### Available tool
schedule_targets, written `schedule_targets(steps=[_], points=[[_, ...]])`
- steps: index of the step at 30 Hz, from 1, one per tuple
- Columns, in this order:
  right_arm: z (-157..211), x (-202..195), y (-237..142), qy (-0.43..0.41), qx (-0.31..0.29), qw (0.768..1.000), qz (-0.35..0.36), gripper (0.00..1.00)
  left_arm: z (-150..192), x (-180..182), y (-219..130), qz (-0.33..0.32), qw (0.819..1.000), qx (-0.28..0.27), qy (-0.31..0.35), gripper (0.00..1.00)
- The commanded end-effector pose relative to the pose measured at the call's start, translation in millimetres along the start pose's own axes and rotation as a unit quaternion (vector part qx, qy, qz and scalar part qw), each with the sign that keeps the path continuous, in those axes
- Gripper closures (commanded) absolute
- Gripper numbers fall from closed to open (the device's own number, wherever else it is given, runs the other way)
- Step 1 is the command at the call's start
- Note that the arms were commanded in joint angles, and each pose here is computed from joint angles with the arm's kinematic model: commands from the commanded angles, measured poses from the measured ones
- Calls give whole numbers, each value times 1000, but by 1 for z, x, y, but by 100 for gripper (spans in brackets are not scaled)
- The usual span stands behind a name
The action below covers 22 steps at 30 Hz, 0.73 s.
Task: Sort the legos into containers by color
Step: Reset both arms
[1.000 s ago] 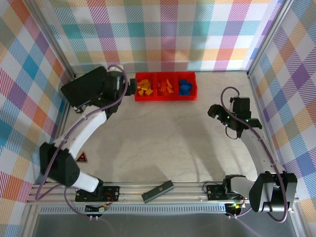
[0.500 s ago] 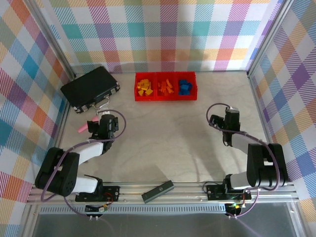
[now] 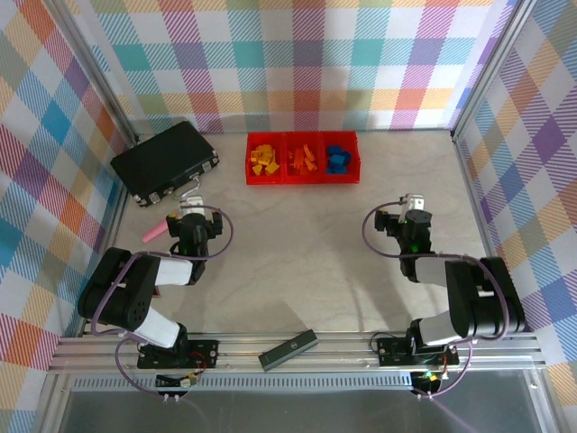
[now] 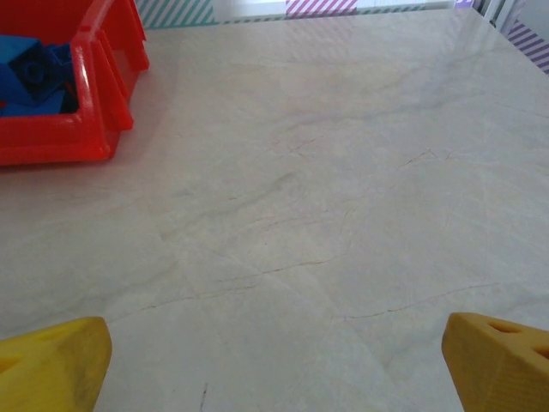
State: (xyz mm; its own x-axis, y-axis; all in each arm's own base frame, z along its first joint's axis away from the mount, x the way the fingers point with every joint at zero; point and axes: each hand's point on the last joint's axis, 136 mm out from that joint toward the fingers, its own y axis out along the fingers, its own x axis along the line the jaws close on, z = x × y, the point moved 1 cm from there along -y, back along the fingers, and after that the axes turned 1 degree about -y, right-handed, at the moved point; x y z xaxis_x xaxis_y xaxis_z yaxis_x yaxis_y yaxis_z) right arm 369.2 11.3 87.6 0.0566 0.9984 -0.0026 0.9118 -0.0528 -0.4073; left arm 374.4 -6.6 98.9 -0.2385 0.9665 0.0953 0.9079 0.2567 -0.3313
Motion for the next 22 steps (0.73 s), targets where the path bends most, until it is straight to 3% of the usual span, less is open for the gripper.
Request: schedule_targets(steps=[1, 5, 14, 18, 22], points=[[-17, 2, 5, -5, -48, 999, -15, 1, -6, 3, 3, 18, 999, -13, -30, 0], [-16, -4, 15, 16, -30, 999, -36, 1, 8, 7, 14, 22, 999, 15, -41, 0], [-15, -3, 13, 14, -26, 999, -37, 1, 5, 8, 15, 23, 999, 5, -49, 0], [-15, 11, 15, 0, -15, 996, -83, 1, 5, 8, 15, 23, 999, 4, -49, 0], [-15, 2, 13, 9, -24, 998, -58, 1, 4, 8, 15, 23, 998, 4, -49, 0]])
